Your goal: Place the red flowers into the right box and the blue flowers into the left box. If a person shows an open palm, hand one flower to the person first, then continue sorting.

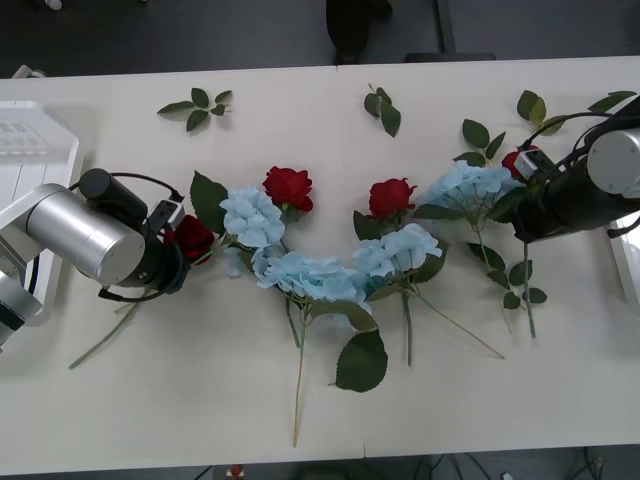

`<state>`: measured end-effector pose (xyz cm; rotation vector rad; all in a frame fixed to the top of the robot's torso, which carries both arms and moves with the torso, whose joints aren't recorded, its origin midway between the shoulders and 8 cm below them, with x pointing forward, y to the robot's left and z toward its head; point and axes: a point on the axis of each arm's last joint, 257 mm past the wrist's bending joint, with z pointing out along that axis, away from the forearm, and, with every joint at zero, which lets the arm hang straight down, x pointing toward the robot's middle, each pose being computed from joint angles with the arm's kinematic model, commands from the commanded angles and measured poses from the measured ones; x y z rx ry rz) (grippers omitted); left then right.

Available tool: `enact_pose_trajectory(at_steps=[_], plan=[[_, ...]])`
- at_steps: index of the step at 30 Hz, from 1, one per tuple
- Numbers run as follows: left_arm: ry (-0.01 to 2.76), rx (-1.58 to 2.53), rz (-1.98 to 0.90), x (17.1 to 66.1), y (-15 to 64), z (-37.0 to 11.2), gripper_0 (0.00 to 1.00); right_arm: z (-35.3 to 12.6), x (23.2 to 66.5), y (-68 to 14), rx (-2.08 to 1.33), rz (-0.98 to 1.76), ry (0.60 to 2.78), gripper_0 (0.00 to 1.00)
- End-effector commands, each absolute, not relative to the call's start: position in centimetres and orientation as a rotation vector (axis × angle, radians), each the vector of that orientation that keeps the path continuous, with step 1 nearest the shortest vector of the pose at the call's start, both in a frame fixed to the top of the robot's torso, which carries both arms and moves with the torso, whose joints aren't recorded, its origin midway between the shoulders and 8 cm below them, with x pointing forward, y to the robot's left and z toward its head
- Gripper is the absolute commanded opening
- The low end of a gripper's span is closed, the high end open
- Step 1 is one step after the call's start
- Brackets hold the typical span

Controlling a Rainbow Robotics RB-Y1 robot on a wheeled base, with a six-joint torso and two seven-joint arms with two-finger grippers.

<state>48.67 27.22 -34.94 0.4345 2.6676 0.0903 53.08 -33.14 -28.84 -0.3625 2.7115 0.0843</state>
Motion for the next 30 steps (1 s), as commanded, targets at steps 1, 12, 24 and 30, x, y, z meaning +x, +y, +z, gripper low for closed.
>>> enact_pose_trajectory(at_steps=[1, 12, 24, 30], plan=[[2.637, 0.349, 0.072, 50.3, 26.1, -33.4, 0.00, -21.6, 55.8, -37.5, -0.319, -0.028, 2.637, 0.00], [2.607, 0.284, 0.034, 52.5, 26.9, -25.7, 0.00, -14.9, 56.5, -45.7, -0.399, -0.408, 2.590, 0.00], [2.517, 0.523, -0.141, 50.4, 27.8, -14.2, 0.00, -26.8, 52.3, -44.0, -0.470, -0.294, 2.780, 0.00], [2.451, 0.587, -0.319, 47.2, 27.1, -7.7, 0.00, -31.9, 49.1, -41.7, -0.450, -0.159, 2.888, 0.00]])
